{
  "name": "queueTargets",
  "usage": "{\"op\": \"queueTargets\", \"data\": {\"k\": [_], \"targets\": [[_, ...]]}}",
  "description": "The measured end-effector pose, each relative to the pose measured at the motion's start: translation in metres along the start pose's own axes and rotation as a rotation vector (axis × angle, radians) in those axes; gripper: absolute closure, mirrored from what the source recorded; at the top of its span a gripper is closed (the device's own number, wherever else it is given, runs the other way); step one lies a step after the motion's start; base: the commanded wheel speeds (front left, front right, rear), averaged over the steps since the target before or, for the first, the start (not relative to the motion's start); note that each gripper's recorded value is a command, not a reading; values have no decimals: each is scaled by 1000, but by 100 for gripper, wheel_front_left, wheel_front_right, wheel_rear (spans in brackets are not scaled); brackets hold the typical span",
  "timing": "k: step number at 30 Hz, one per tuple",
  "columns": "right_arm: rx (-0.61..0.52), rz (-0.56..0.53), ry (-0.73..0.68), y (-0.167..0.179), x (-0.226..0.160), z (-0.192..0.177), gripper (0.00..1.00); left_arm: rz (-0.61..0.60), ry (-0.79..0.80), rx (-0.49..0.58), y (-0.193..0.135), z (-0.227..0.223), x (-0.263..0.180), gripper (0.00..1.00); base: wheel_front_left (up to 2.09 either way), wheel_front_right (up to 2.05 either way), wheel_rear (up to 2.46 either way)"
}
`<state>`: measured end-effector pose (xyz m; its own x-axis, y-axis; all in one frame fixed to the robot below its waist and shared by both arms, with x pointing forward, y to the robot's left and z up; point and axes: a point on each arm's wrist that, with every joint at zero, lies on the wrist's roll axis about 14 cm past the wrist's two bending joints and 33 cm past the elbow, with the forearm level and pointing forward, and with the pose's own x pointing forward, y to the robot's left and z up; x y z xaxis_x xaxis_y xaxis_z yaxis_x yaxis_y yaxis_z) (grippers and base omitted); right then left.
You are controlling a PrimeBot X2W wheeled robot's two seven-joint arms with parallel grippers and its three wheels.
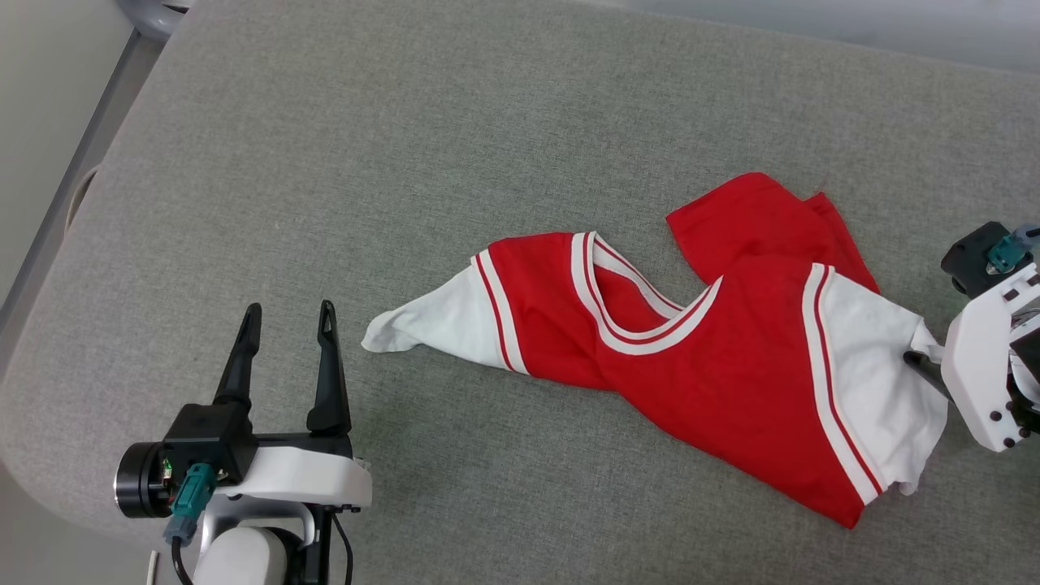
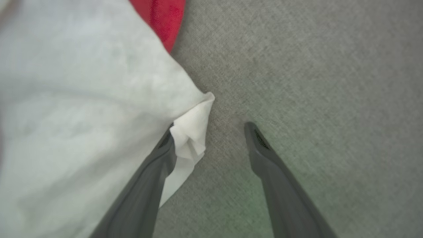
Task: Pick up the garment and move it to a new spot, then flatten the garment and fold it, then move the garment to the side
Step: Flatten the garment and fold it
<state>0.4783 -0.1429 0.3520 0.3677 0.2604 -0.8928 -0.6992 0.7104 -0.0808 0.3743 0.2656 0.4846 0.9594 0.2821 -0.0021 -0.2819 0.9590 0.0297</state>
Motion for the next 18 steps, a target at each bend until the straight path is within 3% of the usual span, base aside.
{"op": "queueTargets", "data": {"k": [1, 2, 3, 10, 18], "targets": [[0, 3, -5, 0, 0, 1, 19, -2, 0, 2, 0, 0, 0, 0, 0, 0, 0], [2, 6, -16, 1, 0, 2, 76, -1, -1, 1, 0, 0, 1, 0, 0, 0, 0], [5, 9, -30, 1, -1, 3, 100, -1, -3, -1, 0, 0, 1, 0, 0, 0, 0], [20, -12, -222, 1, -22, 33, 100, -19, -17, 6, -1, 3, -2, 0, 0, 0, 0], [108, -143, -497, -44, -89, 76, 100, -52, -50, -6, -9, 12, -6, 0, 0, 0, 0]]}}
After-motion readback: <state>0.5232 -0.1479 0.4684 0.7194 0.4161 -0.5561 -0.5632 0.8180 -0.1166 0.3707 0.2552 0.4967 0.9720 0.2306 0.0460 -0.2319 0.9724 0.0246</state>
